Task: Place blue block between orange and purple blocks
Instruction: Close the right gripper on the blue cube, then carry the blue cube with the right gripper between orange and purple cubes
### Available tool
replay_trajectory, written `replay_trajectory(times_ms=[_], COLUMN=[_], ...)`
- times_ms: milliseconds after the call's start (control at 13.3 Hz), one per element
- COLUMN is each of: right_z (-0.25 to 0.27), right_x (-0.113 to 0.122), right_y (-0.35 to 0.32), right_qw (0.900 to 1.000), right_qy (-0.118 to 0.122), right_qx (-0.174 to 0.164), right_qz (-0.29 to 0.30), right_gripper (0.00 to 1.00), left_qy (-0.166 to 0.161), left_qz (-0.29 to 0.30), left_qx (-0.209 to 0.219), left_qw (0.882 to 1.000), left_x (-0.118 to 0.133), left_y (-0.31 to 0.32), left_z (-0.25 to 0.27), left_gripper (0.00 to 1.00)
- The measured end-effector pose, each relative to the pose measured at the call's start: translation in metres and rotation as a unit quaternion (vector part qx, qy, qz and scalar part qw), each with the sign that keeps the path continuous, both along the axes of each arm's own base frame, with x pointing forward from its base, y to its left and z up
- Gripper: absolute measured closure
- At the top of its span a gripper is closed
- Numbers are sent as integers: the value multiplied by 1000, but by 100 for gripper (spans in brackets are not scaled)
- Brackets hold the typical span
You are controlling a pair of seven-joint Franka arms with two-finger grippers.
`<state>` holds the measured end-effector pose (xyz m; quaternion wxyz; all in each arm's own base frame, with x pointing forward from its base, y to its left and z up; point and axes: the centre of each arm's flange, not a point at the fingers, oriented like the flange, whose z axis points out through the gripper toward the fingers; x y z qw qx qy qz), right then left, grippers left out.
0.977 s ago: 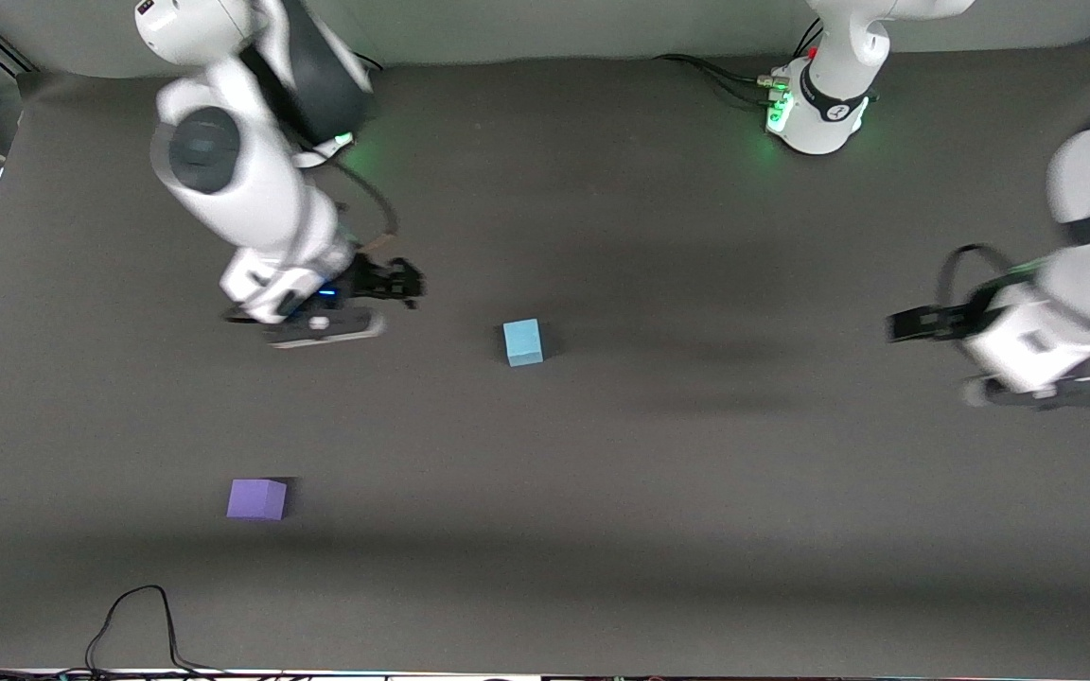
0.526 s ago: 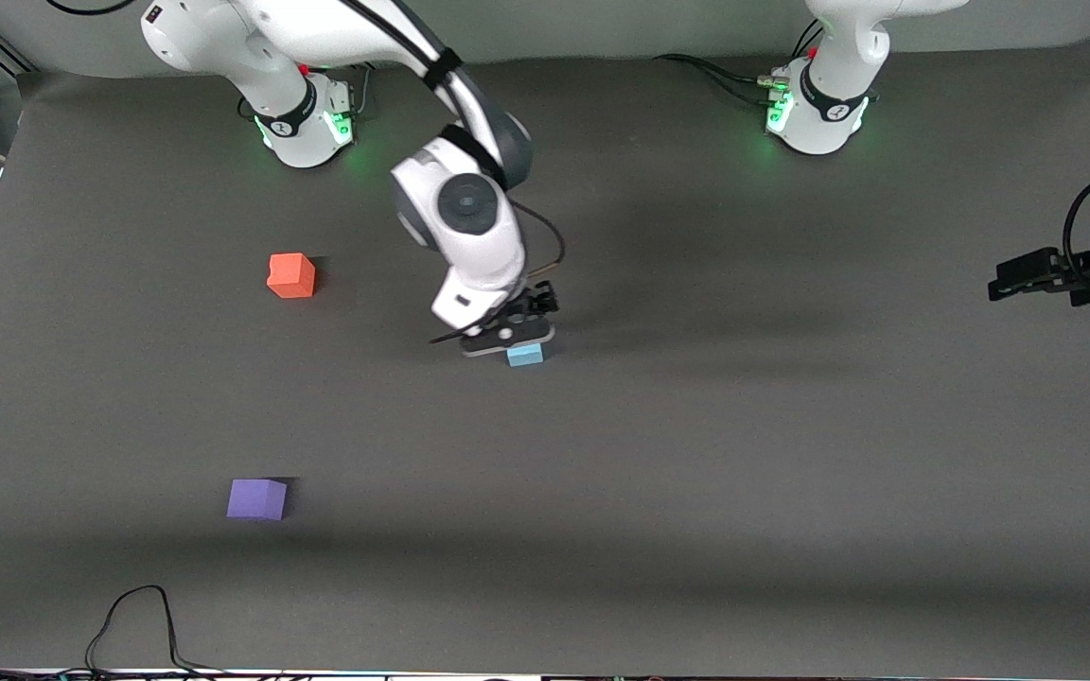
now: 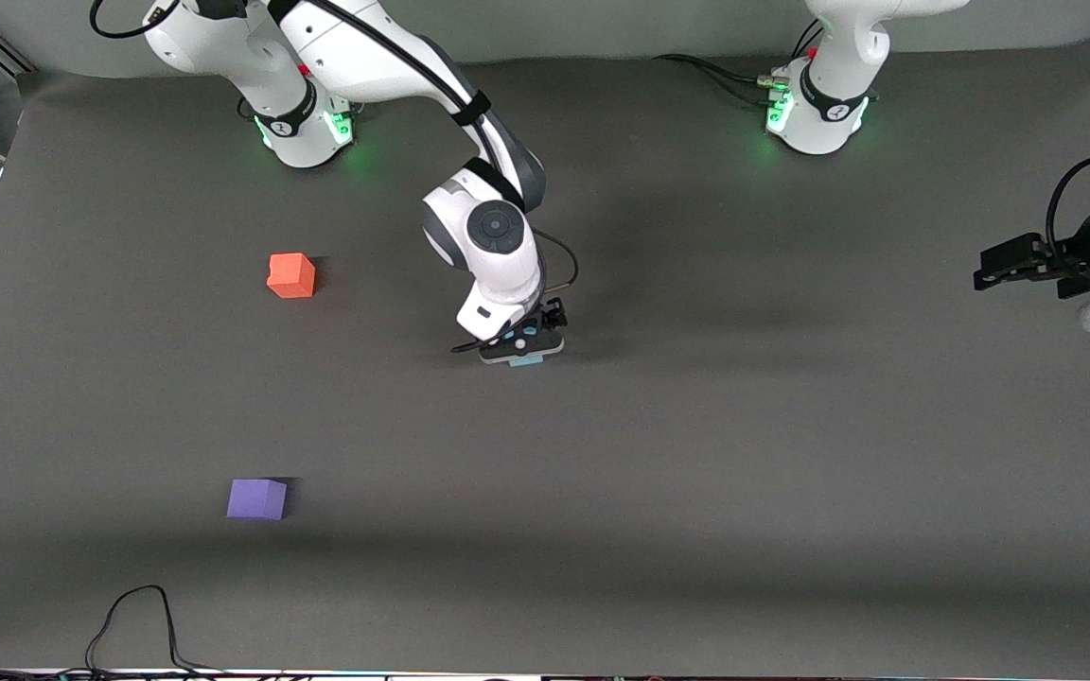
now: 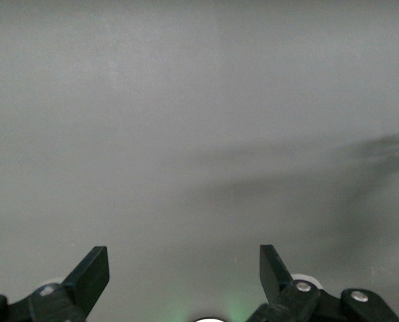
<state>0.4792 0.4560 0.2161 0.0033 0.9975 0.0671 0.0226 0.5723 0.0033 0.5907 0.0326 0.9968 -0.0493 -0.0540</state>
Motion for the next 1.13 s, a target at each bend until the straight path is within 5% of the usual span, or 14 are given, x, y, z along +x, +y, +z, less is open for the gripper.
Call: replay_trajectory(times_ms=[301,601,827,1127], right_z=[-19,-28,-5,124], right_x=[-3,-3,11,75], right_y=[-6,-12,-25,-130], right_qw=[1000,1000,1000,995], right_qy=[-12,-12,-8,21], right_qx=[5,3,-2,0], right_qz=[-1,-4,-21,-95], right_gripper=[0,44,44,44], left_qy=[-14,-12,-10,-10], left_qz=[6,8,7,11], left_qx=[5,7,8,10], left_qw=[1000,1000,1000,1000], left_x=[-17,-23,-23,-23], left_y=[1,-1,-5,-2], left_z=[3,5,7,7], left_gripper=[0,0,0,0])
